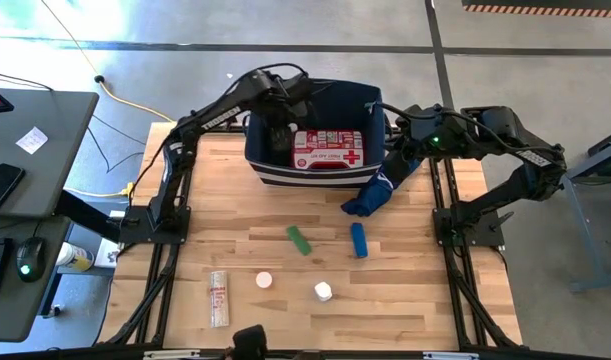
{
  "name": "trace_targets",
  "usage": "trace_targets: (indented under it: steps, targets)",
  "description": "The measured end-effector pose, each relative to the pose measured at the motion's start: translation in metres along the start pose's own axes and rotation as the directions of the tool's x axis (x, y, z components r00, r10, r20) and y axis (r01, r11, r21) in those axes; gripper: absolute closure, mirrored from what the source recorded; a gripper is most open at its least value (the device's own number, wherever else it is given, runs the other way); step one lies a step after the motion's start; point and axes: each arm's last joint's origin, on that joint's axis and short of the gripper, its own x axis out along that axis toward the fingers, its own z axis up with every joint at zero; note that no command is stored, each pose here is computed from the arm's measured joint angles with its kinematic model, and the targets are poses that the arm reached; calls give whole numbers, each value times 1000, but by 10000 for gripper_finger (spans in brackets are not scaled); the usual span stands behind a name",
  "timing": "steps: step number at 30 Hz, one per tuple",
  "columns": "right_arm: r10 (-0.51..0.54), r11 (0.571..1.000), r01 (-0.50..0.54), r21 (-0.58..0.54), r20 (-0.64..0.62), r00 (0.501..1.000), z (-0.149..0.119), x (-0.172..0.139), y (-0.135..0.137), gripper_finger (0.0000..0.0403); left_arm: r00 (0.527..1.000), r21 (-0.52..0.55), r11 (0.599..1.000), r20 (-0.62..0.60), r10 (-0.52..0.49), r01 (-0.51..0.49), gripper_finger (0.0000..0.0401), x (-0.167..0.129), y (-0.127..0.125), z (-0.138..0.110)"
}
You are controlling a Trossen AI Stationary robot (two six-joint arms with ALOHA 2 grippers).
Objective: Pick & place medical supplies in basket/bin
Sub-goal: Put the orange pill bottle into the blue bin
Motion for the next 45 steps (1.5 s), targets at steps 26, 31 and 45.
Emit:
trace_targets:
  steps: [26,31,45]
  targets:
    - [126,991,-133,-20,-203,971,-4,39,38,345,879,-299,917,467,-99,263,302,-176,-47,-102]
    - [115,992,-124,-33,-207,972,-10,36,45,345,852,-266,910,500,-153,319,321,-189,-64,-112]
    - [145,983,-164,-80,-205,968,-32,17,71,345,788,-6,888,465,-404,460,365,-209,-133,-124]
